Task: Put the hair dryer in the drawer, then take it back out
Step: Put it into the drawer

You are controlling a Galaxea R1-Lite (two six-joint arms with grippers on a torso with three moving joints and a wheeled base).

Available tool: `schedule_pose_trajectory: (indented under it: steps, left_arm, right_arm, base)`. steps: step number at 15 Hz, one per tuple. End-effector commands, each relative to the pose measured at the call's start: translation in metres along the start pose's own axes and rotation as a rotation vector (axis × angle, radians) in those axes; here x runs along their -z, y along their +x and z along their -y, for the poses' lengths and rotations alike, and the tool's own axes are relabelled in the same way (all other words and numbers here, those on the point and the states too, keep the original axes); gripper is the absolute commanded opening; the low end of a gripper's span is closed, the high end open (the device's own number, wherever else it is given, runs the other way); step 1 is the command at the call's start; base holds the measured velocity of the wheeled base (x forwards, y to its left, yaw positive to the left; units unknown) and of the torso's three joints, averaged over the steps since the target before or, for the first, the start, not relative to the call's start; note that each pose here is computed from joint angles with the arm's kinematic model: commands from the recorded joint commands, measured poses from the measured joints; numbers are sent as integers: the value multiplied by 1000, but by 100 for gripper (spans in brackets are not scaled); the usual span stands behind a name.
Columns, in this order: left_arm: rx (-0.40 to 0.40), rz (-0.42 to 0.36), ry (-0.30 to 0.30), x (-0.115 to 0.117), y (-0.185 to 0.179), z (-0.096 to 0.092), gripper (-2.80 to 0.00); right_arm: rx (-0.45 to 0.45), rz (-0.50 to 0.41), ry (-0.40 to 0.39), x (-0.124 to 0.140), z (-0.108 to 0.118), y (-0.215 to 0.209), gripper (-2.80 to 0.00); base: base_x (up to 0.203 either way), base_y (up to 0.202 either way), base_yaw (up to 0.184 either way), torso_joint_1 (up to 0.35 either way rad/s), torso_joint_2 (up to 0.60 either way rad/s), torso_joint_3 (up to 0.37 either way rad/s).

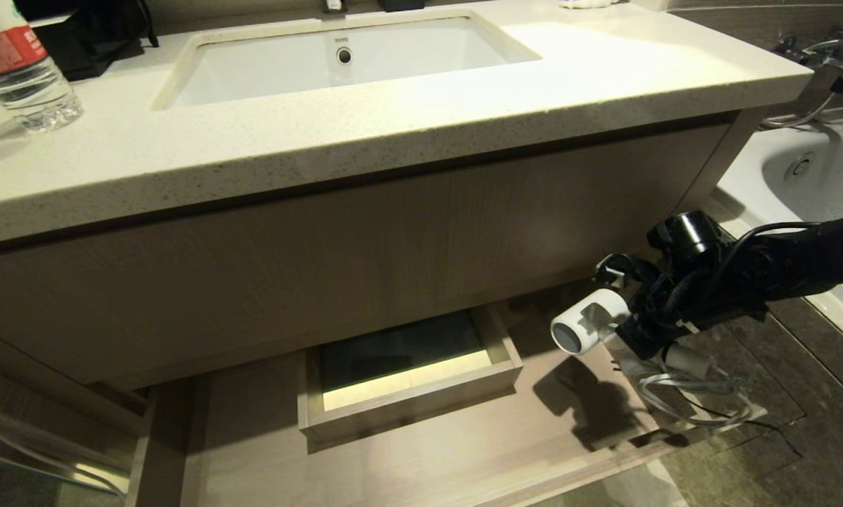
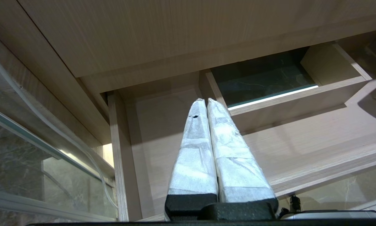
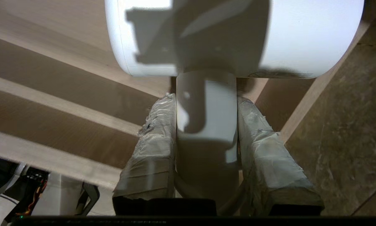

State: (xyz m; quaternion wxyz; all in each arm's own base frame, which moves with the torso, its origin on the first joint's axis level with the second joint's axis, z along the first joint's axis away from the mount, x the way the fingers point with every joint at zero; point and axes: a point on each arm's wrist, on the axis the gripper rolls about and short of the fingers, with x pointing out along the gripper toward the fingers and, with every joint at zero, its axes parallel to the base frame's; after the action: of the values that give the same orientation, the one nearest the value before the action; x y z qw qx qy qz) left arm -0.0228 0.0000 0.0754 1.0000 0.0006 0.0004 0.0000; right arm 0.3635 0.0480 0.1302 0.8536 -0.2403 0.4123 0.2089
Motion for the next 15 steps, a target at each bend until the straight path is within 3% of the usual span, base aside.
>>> schedule_pose_trajectory:
  steps: [1,10,15]
  left_arm:
    - [0,-1,0,0,0,0,-280]
    - [0,0,0,0,0,0,-280]
    - [0,-1,0,0,0,0,-280]
  right_arm:
    - [-15,-38,-4,-2,1,29,-280]
    - [19,-38,-11,-5,5,86,-280]
    - [35,-13,-13,-9,7,93,-280]
  base:
    - [0,0,0,0,0,0]
    - [0,0,0,0,0,0]
    - [0,0,0,0,0,0]
